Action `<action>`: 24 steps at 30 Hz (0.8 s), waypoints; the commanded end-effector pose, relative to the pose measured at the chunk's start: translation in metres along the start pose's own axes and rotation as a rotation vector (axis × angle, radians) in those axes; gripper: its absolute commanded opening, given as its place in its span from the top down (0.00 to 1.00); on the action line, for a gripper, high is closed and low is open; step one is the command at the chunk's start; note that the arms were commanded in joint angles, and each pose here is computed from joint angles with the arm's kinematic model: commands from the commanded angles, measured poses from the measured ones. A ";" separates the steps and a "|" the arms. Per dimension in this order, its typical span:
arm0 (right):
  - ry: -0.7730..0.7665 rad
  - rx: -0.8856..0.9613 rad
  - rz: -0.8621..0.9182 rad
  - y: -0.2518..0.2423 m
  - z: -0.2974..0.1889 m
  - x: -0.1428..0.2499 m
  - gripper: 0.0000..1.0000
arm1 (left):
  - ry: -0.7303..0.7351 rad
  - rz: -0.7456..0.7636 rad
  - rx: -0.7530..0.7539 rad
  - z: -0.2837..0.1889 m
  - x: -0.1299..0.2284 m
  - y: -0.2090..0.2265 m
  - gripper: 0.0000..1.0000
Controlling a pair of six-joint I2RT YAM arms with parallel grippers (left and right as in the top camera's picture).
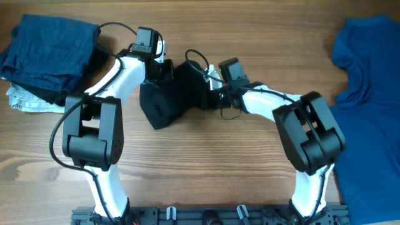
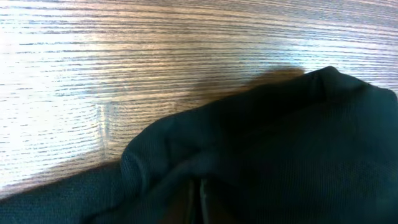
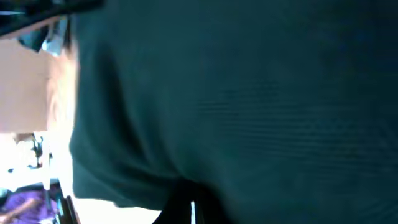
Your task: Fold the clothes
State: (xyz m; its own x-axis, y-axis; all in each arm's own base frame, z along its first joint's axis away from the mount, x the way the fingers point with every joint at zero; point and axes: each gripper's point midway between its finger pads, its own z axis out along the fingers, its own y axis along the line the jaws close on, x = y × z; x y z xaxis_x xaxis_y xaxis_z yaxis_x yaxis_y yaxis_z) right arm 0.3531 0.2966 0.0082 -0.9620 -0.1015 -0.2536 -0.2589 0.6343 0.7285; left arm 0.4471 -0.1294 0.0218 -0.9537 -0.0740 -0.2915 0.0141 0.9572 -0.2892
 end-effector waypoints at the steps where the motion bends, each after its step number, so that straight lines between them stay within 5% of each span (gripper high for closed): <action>1: 0.003 0.035 0.062 -0.012 0.006 0.005 0.96 | -0.033 0.019 0.020 -0.005 -0.009 -0.004 0.95; 7: -0.040 -0.160 -0.088 0.049 -0.017 -0.016 0.96 | -0.208 0.034 0.071 -0.091 -0.044 -0.033 0.87; 11: -0.232 -0.167 -0.232 0.101 -0.069 -0.057 0.95 | -0.047 -0.007 0.026 -0.091 -0.003 -0.022 0.85; 18: -0.216 0.185 -0.091 0.014 -0.050 -0.048 0.96 | 0.248 -0.087 0.132 -0.049 0.063 -0.026 0.87; 24: -0.132 0.260 -0.004 -0.028 -0.024 -0.026 0.96 | 0.348 -0.119 0.109 -0.026 0.094 -0.014 0.96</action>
State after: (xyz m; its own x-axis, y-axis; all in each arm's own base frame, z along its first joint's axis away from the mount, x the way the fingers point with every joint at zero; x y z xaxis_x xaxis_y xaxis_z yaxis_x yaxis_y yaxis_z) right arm 0.3812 0.2689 0.0251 -0.9321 -0.0203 -0.3615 -0.2384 0.7859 0.5706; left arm 0.3565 -0.1408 0.0292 -0.9973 -0.0650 0.0343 -0.0732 0.9178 -0.3902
